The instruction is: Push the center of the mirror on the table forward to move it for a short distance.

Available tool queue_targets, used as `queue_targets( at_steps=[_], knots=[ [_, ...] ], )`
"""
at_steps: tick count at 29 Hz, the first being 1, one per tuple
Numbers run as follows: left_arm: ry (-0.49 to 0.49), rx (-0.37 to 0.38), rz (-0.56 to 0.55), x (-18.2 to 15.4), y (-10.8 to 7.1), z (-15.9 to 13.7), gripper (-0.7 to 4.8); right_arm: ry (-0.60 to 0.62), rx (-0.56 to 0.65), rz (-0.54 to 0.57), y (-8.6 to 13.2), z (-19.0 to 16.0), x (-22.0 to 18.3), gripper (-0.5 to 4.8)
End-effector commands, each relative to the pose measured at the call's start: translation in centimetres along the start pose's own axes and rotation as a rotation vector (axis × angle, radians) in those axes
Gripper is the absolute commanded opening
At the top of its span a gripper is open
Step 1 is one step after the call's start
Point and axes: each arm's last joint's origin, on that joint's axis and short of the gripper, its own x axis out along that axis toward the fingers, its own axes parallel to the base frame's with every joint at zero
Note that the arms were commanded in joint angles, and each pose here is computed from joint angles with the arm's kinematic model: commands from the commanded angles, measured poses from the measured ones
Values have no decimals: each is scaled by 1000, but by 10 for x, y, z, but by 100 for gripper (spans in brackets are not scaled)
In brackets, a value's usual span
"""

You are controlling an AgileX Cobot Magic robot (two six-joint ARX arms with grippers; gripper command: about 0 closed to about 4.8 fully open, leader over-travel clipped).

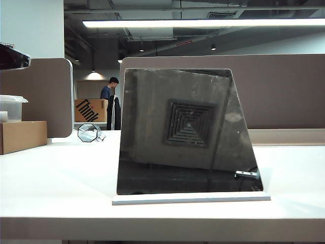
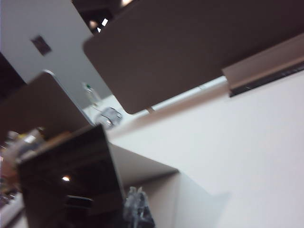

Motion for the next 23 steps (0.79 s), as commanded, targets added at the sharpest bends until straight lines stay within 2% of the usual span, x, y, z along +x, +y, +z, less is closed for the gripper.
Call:
queue_targets(
  at_steps=[1, 4, 8, 12, 14, 17, 21, 23],
  knots=[
    [-9, 1, -31, 0, -1, 1, -5, -70, 9, 78, 22, 28, -5, -3],
    [-9, 1, -30, 0, -1, 1, -5, -50, 0, 148, 41, 52, -4, -5],
    [-9, 1, -30, 0, -1, 1, -5, 95, -23, 241, 67, 83, 20, -5],
    [-9, 1, -31, 0, -1, 1, -5, 330, -113, 272, 91, 92, 68, -5],
    [-9, 1, -30, 0, -1, 1, -5, 444, -129, 272, 105, 81, 92, -5],
    [-9, 1, -30, 0, -1, 1, -5, 593, -202, 240, 125, 45, 115, -5],
    [-9, 1, -30, 0, -1, 1, -5, 728, -298, 116, 132, -6, 132, -5],
    [-9, 1, -30, 0, -1, 1, -5, 815, -320, 96, 132, -30, 144, -5]
  ],
)
